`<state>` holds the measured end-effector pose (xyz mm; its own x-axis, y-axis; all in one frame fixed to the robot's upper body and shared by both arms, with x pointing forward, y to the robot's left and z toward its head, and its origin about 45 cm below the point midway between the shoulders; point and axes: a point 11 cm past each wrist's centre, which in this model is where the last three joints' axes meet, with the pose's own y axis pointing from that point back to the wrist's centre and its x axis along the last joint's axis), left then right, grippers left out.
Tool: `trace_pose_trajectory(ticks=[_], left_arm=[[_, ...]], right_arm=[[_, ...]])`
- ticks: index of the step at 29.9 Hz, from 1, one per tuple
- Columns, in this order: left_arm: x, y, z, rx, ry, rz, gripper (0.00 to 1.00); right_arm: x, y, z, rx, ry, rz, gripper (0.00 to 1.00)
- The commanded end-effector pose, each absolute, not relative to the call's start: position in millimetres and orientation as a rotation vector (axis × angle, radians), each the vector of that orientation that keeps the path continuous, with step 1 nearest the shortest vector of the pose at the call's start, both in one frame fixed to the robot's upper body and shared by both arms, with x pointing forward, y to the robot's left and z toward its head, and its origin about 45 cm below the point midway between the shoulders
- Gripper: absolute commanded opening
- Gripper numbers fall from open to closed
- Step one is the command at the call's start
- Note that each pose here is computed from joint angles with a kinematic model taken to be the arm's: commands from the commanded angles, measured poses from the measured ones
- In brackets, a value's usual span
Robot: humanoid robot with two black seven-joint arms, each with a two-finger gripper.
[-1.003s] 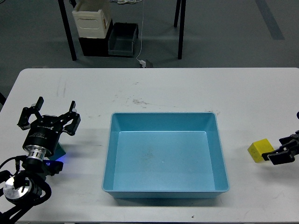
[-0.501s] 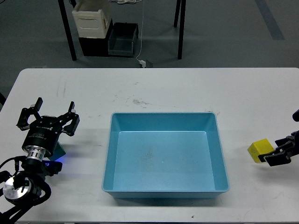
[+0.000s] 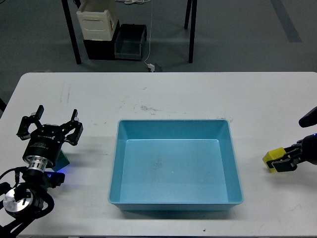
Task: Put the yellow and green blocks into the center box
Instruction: 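Lift the yellow cube with the right gripper over the blue box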
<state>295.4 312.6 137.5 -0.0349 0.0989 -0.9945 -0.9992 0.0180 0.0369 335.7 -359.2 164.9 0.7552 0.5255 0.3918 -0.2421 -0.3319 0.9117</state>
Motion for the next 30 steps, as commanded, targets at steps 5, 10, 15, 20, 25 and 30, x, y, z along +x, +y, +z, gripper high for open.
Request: trace_pose_trajectory(ticks=[5, 10, 15, 20, 25, 30], left_arm=[[295.4, 312.9, 136.9, -1.104, 1.171, 1.268, 1.00], [296.1, 313.2, 137.7, -1.107, 1.170, 1.267, 1.00], [297.1, 313.4, 138.8, -1.106, 1.166, 1.265, 1.00], [299.9, 317.6, 142.7, -1.124, 1.152, 1.267, 1.00], [301.2, 319.9, 144.9, -1.130, 1.143, 1.268, 1.00], [303.8, 326.4, 149.4, -1.147, 1.125, 1.273, 1.00]], right_arm=[[333.0, -364.2, 161.3, 1.734, 0.237, 0.765, 0.36], [340.4, -368.3, 169.7, 1.708, 0.223, 0.783, 0.16], [379.5, -353.3, 227.1, 1.654, 0.154, 0.933, 0.11], [415.4, -312.7, 305.8, 1.578, 0.117, 1.156, 0.07], [412.6, -239.4, 346.7, 1.502, 0.299, 1.351, 0.07], [387.4, -170.5, 346.1, 1.459, 0.549, 1.451, 0.07]])
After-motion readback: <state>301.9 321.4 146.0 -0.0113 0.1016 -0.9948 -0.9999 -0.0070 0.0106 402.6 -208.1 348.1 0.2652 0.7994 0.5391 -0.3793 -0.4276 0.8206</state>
